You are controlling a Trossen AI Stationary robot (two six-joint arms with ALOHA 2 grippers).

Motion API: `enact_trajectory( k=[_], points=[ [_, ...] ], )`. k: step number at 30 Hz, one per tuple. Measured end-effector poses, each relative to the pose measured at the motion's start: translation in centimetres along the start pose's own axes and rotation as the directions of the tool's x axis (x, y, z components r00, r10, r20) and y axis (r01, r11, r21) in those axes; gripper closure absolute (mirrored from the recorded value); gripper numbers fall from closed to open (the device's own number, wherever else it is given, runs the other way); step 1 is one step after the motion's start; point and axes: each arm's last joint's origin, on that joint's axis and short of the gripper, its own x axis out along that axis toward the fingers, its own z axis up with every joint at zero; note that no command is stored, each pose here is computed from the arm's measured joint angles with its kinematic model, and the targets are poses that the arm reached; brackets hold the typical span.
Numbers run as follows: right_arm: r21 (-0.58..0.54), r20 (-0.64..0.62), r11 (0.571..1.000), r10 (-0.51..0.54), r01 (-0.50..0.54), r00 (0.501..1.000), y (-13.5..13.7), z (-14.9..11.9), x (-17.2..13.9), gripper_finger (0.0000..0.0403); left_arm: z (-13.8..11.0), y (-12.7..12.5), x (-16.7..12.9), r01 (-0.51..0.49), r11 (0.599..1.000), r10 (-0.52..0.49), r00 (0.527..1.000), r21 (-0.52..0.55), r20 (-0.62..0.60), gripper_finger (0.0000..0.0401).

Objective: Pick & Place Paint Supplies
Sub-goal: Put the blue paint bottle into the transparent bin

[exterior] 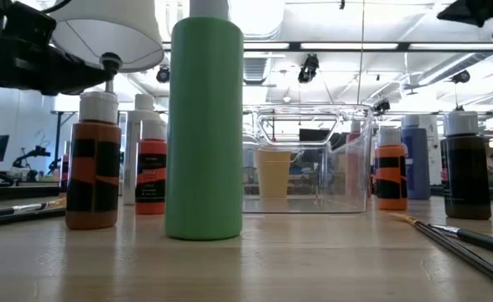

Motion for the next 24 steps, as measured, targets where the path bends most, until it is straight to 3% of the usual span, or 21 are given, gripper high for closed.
enact_trajectory(
  k=[2, 5, 10, 17, 24],
  points=[
    [-0.16, -0.065, 0.987, 0.017, -0.027, 0.998, 0.9, -0.7, 0.3, 0.0394, 0.0, 0.1, 0.0, -0.026, 1.0, 0.026, 1.0, 0.002, -0.008, 0.0378],
    [-0.353, -0.154, 0.934, 0.004, -0.058, 0.988, 2.1, -2.3, 0.6, 0.0394, 0.0, 0.1, 0.0, -0.029, 1.0, 0.029, 1.0, -0.002, -0.009, 0.0378],
    [-0.279, -0.198, 0.959, -0.004, -0.052, 0.98, 4.3, -3.2, 1.4, 0.0394, 0.0, 0.1, 0.0, -0.029, 1.0, 0.029, 1.0, -0.002, -0.009, 0.0378],
    [-0.285, -0.21, 0.957, -0.009, -0.053, 0.978, 6.4, -0.8, 2.5, 0.0392, 0.0, 0.1, 0.0, -0.029, 1.0, 0.029, 1.0, -0.003, -0.009, 0.0378],
    [-0.244, -0.226, 0.97, -0.078, 0.021, 0.971, 6.6, 1.3, 2.8, 0.0331, 0.0, 0.1, 0.0, -0.029, 1.0, 0.029, 1.0, -0.004, -0.01, 0.0378]
  ],
)
